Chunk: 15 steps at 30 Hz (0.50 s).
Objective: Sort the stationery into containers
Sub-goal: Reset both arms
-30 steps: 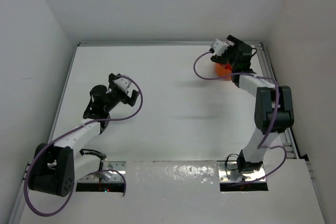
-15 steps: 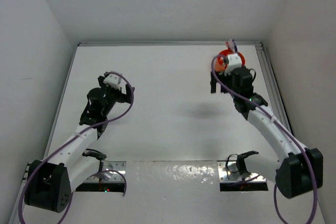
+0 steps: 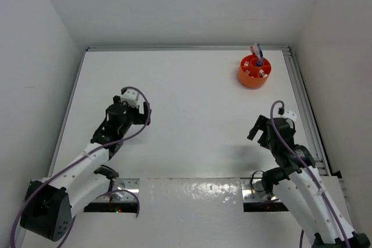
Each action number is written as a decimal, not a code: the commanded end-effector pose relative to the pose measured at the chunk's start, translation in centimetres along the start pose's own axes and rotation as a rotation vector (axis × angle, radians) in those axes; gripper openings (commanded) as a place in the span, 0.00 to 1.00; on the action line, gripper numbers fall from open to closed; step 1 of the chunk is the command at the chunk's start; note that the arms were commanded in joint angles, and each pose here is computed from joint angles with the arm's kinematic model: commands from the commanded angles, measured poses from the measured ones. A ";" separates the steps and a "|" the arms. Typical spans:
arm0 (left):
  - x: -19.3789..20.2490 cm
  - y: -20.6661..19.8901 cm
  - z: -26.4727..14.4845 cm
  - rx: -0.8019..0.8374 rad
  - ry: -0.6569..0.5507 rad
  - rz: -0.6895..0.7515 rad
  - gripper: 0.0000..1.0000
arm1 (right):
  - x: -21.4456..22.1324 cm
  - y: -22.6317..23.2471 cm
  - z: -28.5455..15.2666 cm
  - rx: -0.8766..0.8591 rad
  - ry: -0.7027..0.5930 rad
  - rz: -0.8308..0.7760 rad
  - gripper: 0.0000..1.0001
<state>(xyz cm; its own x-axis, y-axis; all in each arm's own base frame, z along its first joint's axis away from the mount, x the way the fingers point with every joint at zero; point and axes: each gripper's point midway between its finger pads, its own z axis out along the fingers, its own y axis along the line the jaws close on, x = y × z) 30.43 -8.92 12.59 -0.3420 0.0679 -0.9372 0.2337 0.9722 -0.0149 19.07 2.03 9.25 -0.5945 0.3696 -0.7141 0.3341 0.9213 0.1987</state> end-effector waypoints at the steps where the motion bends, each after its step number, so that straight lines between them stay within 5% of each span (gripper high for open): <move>1: -0.3 -0.3 -0.5 -0.010 -0.015 0.001 0.90 | 0.8 -2.5 -0.6 0.127 -0.009 0.116 0.99; 15: 0.9 -2.3 -1.7 0.009 -0.013 0.017 0.90 | 0.4 -3.2 -1.5 0.149 -0.043 0.150 0.99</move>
<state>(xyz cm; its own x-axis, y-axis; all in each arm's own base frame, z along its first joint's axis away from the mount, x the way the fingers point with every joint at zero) 28.23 -10.86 11.97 -0.3471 0.0979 -0.9327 0.2697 0.9630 0.0007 16.46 -0.31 8.59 -0.5336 0.4815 -0.6953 0.5062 0.8404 0.1936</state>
